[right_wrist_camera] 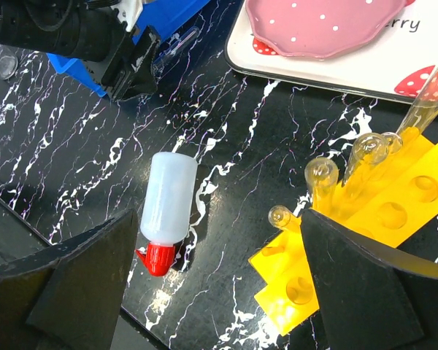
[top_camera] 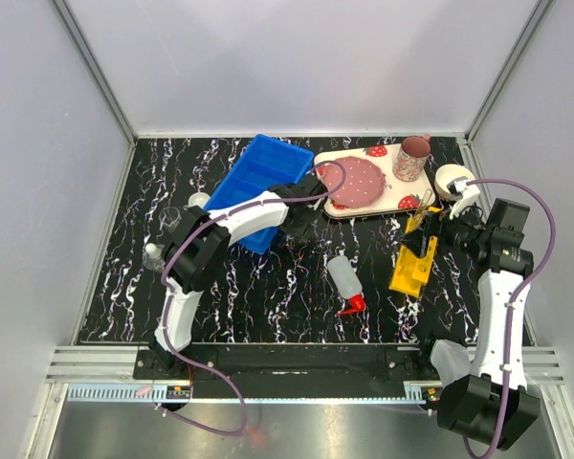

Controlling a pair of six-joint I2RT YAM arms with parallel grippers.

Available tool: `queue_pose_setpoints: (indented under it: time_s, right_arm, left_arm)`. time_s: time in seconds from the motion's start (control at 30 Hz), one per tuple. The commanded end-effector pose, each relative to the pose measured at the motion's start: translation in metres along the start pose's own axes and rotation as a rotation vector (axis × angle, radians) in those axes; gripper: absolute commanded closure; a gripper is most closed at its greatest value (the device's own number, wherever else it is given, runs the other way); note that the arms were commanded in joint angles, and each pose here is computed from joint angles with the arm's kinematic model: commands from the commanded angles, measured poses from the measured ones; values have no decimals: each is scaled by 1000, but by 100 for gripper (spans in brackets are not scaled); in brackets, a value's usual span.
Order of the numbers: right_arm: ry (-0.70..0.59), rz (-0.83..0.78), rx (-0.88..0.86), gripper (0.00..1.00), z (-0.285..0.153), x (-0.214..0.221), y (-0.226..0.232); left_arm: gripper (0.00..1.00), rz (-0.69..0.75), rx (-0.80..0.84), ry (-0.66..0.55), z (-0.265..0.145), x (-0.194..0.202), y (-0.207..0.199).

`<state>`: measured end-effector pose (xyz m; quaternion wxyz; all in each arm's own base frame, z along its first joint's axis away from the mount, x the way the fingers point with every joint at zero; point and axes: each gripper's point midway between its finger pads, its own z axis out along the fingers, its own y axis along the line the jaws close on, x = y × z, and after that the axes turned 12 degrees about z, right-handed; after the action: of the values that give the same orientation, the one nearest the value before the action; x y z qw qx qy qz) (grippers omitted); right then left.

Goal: Organize the chemistry lab equipment

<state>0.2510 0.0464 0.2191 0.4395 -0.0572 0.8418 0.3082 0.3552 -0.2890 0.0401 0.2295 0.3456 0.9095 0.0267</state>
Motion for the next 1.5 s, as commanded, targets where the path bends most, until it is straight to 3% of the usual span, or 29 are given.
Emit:
queue_pose_setpoints:
  time_s: [0.0,0.3,0.53,0.73,0.83,0.9,1.1,1.13,1.2,1.27,1.47]
  right_arm:
    - [-38,-29,-30,2,-1,-12,6]
    - [-42,-34,-22,2,-2,-11,4]
    - [-48,-34,-22,2,-4,-12,4]
    - [-60,-43,-29,2,-6,-12,7]
    - [-68,-58,-40,2,-9,-12,12]
    - [-79,-85,-48,2,-12,-12,16]
    - [-61,-144,-92,1,-21,-16,32]
    - [-24,-117,-120,1,-24,-8,39]
    - [9,-214,-170,1,-31,-16,50]
    - [100,-173,-224,1,-36,-4,57]
    - [191,-151,-267,2,-44,-4,74]
  left_arm:
    - [40,15,-52,0,2,-10,15]
    - [48,20,-34,45,21,-4,10]
    - [65,-3,38,59,25,2,3]
    - [73,-36,149,63,23,12,-18]
    - [82,-62,199,37,19,15,-28]
    - [88,-75,249,7,15,13,-37]
    - [89,-121,289,-121,-11,14,-45]
    - [89,-129,292,-175,-20,11,-43]
    - [89,-144,288,-257,-40,3,-39]
    - [89,-148,292,-307,-47,5,-40]
    - [90,-132,334,-513,-94,-3,-54]
